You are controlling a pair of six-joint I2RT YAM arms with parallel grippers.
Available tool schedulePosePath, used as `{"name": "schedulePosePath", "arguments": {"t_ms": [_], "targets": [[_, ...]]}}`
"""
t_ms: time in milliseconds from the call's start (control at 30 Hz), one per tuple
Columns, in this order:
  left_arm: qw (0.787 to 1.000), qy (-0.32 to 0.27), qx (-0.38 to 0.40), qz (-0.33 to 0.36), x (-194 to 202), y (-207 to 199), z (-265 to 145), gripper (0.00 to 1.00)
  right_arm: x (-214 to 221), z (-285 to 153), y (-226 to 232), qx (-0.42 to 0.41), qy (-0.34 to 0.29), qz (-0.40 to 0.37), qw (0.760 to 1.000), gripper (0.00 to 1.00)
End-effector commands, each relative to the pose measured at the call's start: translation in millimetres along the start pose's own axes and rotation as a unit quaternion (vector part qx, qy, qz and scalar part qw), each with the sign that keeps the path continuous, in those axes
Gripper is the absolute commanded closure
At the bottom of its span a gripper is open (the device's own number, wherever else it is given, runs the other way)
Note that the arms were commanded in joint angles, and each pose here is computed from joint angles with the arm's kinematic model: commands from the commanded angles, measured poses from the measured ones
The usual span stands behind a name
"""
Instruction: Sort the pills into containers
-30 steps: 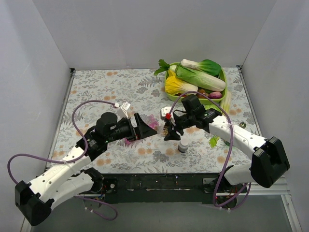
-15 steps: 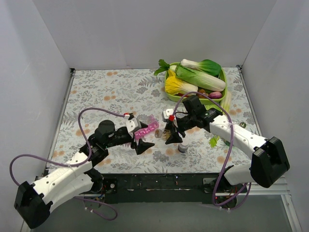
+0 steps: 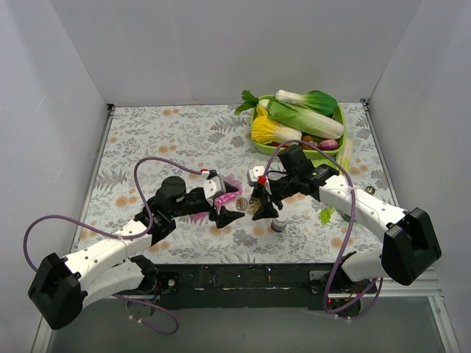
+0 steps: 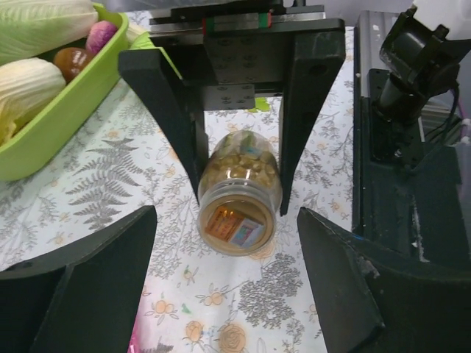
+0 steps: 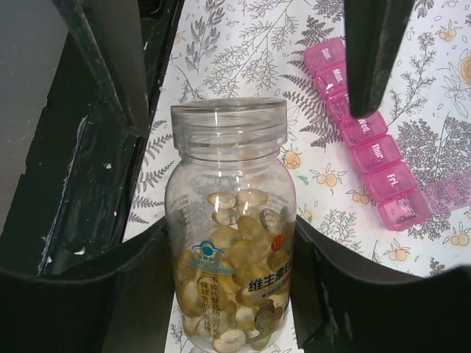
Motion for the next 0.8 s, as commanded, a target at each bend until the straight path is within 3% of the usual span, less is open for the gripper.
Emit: {"name": "schedulePosePath", "arguments": {"t_ms": [0, 67, 100, 233, 300, 367, 467, 500, 533, 633, 667, 700, 767], "targets": [[0.999, -0.013, 0.028, 0.009, -15, -12, 9, 0.28, -17, -1, -7, -0.001, -0.025, -0.02, 0.999, 0.98], [1.0, -0.009, 0.027, 0.001, -14, -12, 11, 0.39, -17, -2, -7, -0.001, -0.024, -0.019, 1.0, 0.98], [1.0, -0.006, 0.024, -0.003, -13, -10, 11, 0.55, -16, -2, -6, -0.001, -0.023, -0.018, 1.0, 0.98], [0.999, -0.004, -0.005, -0.041, -15, -5, 11, 1.0, -14, -2, -8, 0.004, -0.018, -0.019, 1.0, 0.98], [0.993, -0.001, -0.034, -0.114, -14, -2, 8, 1.0, -9, -4, -12, 0.02, -0.001, -0.018, 1.0, 0.98], [0.973, -0.007, -0.116, -0.199, -9, 16, 2, 1.0, -3, -6, -22, 0.046, 0.021, -0.016, 0.999, 0.98], [0.908, -0.011, -0.192, -0.372, -1, 22, -6, 1.0, 2, -9, -30, 0.074, 0.039, -0.016, 0.996, 0.98], [0.871, -0.016, -0.193, -0.451, -1, 16, -4, 1.0, 3, -10, -31, 0.079, 0.042, -0.016, 0.996, 0.98], [0.848, -0.019, -0.193, -0.494, -6, 13, -3, 1.0, 5, -10, -32, 0.082, 0.045, -0.015, 0.995, 0.98], [0.746, 0.0, -0.179, -0.642, -10, -3, 4, 1.0, 7, -9, -35, 0.086, 0.05, -0.012, 0.995, 0.98], [0.726, 0.012, -0.174, -0.666, -10, -8, 6, 1.0, 7, -9, -35, 0.086, 0.049, -0.012, 0.995, 0.98], [0.716, 0.026, -0.167, -0.678, -11, -12, 8, 1.0, 7, -8, -35, 0.085, 0.049, -0.01, 0.995, 0.98], [0.724, 0.02, -0.197, -0.661, -19, -7, 3, 1.0, 7, -9, -37, 0.088, 0.052, -0.01, 0.995, 0.98]]}}
Point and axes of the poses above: each gripper's point midway between its finger pads, its own z axis out along the fingers, its own y axis along the line the jaws close on, x = y × z, the point moved 1 cm from there along -z, back along the fingers, and after that the axes turned 15 degrees about -z, right-handed, at the moved point
